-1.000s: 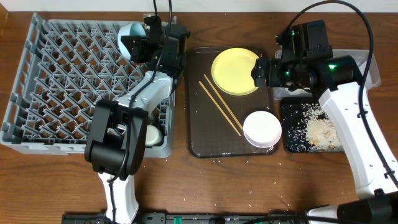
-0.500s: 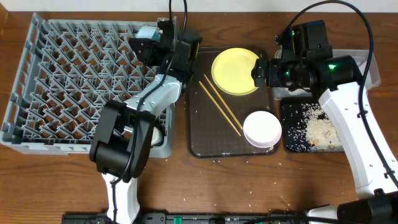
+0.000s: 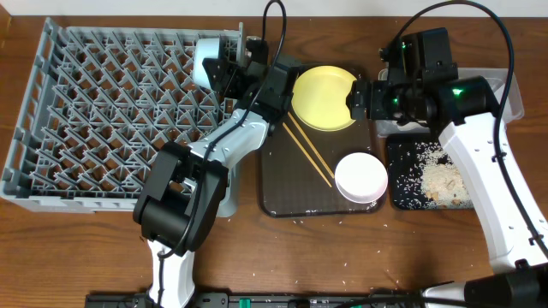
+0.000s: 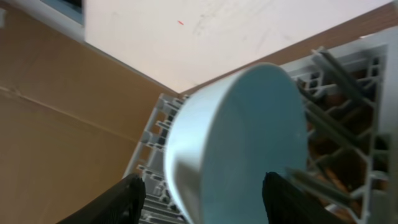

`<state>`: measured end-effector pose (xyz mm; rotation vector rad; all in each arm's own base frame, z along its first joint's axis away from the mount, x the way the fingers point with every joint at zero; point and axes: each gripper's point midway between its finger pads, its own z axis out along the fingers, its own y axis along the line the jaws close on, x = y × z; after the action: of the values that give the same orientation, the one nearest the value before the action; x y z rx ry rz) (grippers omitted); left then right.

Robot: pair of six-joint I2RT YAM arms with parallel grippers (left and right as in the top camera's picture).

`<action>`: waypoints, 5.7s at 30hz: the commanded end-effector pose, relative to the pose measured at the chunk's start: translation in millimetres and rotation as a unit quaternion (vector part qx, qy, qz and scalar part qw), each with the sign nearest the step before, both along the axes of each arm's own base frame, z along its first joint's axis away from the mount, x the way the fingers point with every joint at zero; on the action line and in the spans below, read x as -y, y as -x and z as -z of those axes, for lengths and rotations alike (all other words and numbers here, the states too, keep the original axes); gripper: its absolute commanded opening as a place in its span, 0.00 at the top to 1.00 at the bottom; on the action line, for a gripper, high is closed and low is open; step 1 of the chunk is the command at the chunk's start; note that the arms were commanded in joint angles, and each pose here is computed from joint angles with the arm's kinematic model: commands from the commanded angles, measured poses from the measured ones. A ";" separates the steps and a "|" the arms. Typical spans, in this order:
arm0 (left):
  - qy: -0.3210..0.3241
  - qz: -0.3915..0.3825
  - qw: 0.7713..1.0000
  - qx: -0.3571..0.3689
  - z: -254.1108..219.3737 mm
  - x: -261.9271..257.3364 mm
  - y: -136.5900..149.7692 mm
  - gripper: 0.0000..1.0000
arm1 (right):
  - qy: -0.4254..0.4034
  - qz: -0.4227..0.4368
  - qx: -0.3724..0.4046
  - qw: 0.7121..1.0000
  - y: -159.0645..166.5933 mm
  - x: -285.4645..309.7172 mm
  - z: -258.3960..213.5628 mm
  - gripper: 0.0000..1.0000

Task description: Sort waste into correct bins and load items into the dishwasher

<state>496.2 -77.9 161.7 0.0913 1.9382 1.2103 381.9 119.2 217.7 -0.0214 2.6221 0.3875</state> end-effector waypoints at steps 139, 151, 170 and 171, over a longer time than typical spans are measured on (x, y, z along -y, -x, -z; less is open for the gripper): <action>0.447 0.124 0.882 -0.085 10.5 -31.9 -58.4 0.17 | 0.001 0.005 -0.003 1.000 -0.3 1.5 2.1 0.01; 0.445 0.123 0.883 -0.082 8.5 -32.7 -58.5 0.50 | 0.001 0.005 -0.003 1.000 -0.3 1.5 2.1 0.01; 0.330 0.033 0.939 -0.089 1.6 -57.1 -29.9 0.53 | 0.001 0.005 -0.003 1.000 -0.3 1.5 2.1 0.01; 0.330 0.030 0.939 -0.093 4.0 -57.5 -27.9 0.53 | 0.001 0.005 -0.003 1.000 -0.4 1.5 1.9 0.01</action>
<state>531.1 -25.1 148.3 -0.0741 2.3988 0.4418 381.9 119.0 217.6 -0.0209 2.6220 0.3856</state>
